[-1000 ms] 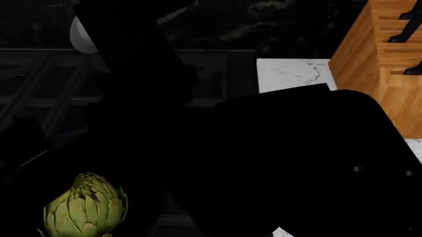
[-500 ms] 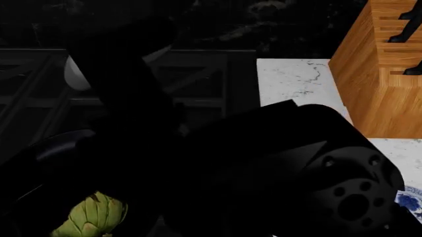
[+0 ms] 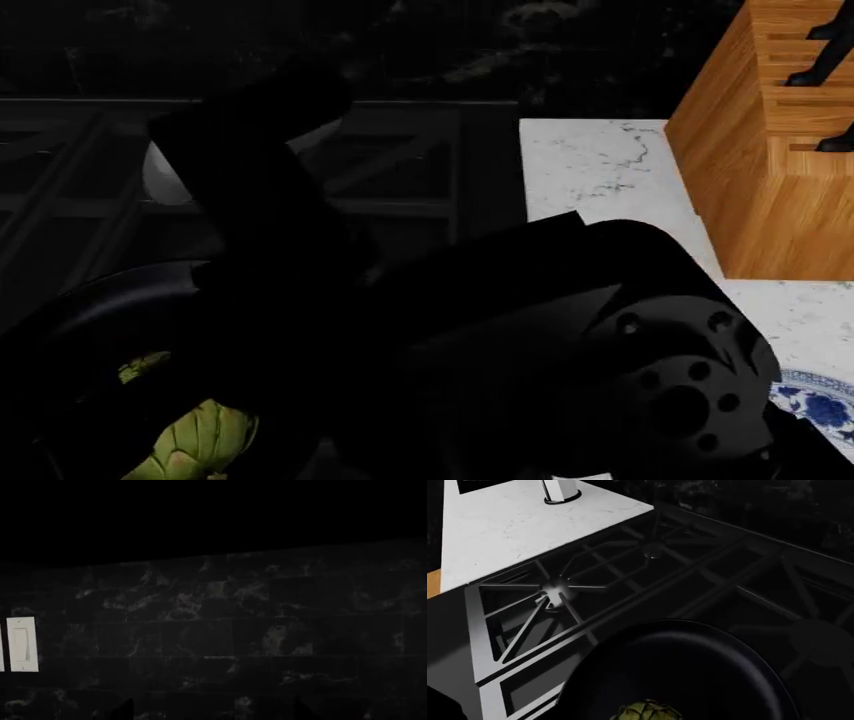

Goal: Pick the artichoke from the pan and place it on the plate.

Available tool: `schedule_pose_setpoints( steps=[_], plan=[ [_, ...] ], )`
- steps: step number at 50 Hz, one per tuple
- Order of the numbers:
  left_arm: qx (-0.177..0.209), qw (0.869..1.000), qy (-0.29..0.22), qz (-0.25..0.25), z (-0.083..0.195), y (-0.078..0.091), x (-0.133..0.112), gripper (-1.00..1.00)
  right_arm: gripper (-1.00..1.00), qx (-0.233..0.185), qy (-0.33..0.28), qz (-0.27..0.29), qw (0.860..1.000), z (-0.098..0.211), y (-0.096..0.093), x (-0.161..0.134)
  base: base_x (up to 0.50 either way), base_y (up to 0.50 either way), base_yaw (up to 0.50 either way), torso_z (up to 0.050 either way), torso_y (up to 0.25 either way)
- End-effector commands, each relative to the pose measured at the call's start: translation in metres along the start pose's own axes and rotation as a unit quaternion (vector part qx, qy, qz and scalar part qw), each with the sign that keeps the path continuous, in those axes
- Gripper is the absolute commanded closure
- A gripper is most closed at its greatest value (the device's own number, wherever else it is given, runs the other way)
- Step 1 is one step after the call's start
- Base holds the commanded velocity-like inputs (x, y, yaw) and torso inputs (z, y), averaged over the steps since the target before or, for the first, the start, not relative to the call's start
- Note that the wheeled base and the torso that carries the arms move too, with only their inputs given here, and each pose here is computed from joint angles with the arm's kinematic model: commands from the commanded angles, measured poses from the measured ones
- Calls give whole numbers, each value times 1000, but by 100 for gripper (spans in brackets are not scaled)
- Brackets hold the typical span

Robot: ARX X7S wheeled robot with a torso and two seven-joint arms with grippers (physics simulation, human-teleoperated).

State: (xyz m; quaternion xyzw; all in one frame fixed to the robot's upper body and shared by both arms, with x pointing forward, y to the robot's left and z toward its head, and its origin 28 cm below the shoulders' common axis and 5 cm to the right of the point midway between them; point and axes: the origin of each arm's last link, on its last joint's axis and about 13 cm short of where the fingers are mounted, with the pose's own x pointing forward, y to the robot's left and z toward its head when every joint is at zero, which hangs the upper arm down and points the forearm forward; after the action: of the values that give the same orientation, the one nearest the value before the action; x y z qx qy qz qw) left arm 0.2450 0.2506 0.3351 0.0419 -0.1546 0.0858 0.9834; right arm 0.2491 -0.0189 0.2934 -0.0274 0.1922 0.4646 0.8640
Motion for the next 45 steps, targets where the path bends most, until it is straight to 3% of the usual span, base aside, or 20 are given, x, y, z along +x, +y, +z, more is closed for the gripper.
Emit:
schedule_pose_setpoints(
  steps=[1, 29, 45],
  plan=[
    [4, 1000, 4, -3, -2, 2, 8, -100, -100, 4, -16, 10, 1000, 3, -1, 7, 0, 0, 0, 0, 0],
    [21, 1000, 9, 11, 5, 4, 0, -100, -100, -35, 1, 23, 999, -8, 11, 13, 0, 0, 0, 0, 0],
    [24, 999, 20, 9, -5, 3, 5, -100, -100, -41, 11, 13, 999, -9, 2, 21, 0, 0, 0, 0, 0]
  ],
)
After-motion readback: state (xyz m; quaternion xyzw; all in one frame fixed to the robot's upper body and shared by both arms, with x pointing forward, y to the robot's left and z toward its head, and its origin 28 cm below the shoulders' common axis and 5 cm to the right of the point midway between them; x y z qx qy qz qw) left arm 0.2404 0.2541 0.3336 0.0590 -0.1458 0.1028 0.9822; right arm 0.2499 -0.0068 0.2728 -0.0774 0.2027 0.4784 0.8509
